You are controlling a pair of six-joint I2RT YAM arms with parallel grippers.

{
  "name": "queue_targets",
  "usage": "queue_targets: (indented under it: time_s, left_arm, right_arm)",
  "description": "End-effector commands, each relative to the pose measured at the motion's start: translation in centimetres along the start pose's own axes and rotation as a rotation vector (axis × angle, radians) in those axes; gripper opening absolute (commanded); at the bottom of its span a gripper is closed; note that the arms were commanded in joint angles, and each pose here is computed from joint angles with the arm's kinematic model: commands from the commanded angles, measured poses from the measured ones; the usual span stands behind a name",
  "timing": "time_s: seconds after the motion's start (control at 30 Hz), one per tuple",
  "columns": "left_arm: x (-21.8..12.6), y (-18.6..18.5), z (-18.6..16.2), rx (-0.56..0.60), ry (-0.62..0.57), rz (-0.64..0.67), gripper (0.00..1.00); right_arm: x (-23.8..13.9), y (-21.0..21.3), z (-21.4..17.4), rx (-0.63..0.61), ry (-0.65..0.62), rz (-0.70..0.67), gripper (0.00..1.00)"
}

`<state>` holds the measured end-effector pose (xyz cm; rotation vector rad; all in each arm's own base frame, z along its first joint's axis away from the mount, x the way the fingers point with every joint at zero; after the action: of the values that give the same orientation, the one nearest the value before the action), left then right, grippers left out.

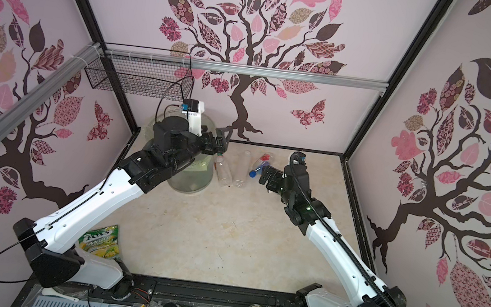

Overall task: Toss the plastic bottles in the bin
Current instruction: 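Open left gripper over the bin while right gripper moves to the blue-label bottle, then close right gripper on the blue-label Pocari Sweat bottle and lift it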

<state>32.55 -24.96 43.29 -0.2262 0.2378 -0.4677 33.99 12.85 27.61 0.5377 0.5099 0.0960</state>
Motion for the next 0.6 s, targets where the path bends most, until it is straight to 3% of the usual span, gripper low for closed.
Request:
queue_targets:
  time_s: [0.0,0.27,0.57]
  left_arm:
    - [-0.6,-1.2,-3.0,-0.006,0.068,-0.035,0.98]
    - [0.4,-2.5,-10.1,-0.022,0.225,-0.092,0.98]
    - [3.5,-2.9,-13.9,-0.014,0.315,-0.094,0.98]
  right_arm:
    - [2.6,-3.8,-0.8,0.092,0.014,-0.145,0.99]
    - [8.1,-9.8,-0.6,0.170,0.041,-0.469,1.00]
    - [13.0,-13.4,-1.9,0.241,0.129,-0.481,0.99]
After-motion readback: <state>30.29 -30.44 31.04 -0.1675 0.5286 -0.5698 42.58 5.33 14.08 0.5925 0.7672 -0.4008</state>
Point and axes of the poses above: each gripper's point midway between its finger pads, its own x axis out along the fingers, its own y axis along the line the jaws close on, z = x × y, the point moved 4 cm from there along -x, back along the fingers, and after that the axes turned 5 degrees about x, right-handed, at the moved point
